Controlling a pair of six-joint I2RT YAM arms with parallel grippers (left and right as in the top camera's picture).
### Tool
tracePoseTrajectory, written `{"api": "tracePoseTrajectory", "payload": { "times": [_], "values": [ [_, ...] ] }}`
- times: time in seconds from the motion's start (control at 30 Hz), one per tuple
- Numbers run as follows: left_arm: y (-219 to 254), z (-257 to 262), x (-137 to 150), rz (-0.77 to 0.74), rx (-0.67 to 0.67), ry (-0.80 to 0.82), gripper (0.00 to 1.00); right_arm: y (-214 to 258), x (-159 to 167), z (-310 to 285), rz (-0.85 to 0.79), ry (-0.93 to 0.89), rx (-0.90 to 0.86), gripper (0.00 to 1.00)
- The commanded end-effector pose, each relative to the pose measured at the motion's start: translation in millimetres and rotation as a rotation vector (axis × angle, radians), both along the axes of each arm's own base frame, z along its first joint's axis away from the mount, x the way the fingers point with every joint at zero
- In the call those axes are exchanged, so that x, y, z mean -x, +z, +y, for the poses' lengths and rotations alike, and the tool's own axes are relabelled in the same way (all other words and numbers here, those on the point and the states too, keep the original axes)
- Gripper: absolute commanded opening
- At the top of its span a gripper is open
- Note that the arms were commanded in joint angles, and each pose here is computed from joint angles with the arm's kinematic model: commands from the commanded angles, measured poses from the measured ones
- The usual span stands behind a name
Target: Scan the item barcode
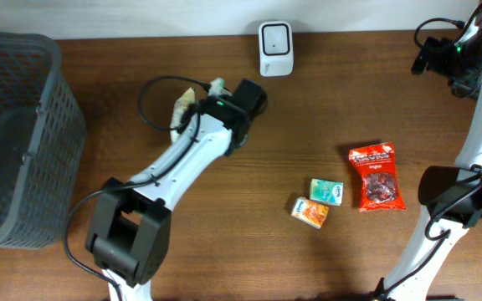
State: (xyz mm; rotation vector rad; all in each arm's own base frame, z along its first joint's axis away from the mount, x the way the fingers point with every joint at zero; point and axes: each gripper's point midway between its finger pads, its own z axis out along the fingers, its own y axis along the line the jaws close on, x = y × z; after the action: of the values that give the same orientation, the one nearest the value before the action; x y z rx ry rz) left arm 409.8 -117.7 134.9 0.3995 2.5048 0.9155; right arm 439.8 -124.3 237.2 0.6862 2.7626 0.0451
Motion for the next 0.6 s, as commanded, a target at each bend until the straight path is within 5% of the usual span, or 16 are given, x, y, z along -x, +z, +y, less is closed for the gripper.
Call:
{"api": "tracePoseTrajectory", "payload": {
  "times": [0.0, 0.07, 0.13, 0.2, 0.27, 0.3, 0.37, 0.5, 0.53, 0.57],
  "values": [
    [-42, -72, 28, 0.184, 0.319, -0.113, 0.0, 12, 3, -1, -0.027, 0.002, 0.015, 0.98],
    [-50, -114, 41, 0.264, 0.499, -0.184, 0.08, 12, 3, -1, -0.027, 0.002, 0.015, 0.99],
    [-47, -129, 45, 0.287, 0.558, -0.21, 0.43, 12, 3, -1, -0.027, 0.002, 0.015, 0.99],
    [-30, -135, 43, 0.293, 0.597, -0.217, 0.62, 12, 3, -1, -0.027, 0.002, 0.015, 0.99],
    [7, -141, 34, 0.272, 0.657, -0.226, 0.93, 12, 3, -1, -0.027, 0.002, 0.015, 0.99],
    [22, -139, 27, 0.245, 0.671, -0.224, 0.98, 12, 3, -1, -0.027, 0.002, 0.015, 0.99],
    [48, -127, 3, 0.154, 0.689, -0.203, 0.92, 12, 3, -1, -0.027, 0.002, 0.015, 0.98],
    [29, -68, -32, 0.086, 0.613, -0.043, 0.13, 12, 3, -1, -0.027, 0.002, 0.015, 0.98],
    [17, -61, -35, 0.103, 0.619, 0.003, 0.0, 12, 3, -1, -0.027, 0.002, 0.015, 0.98],
    [1, -59, -37, 0.131, 0.632, 0.04, 0.0, 12, 3, -1, -0.027, 0.002, 0.015, 0.98]
  ]
}}
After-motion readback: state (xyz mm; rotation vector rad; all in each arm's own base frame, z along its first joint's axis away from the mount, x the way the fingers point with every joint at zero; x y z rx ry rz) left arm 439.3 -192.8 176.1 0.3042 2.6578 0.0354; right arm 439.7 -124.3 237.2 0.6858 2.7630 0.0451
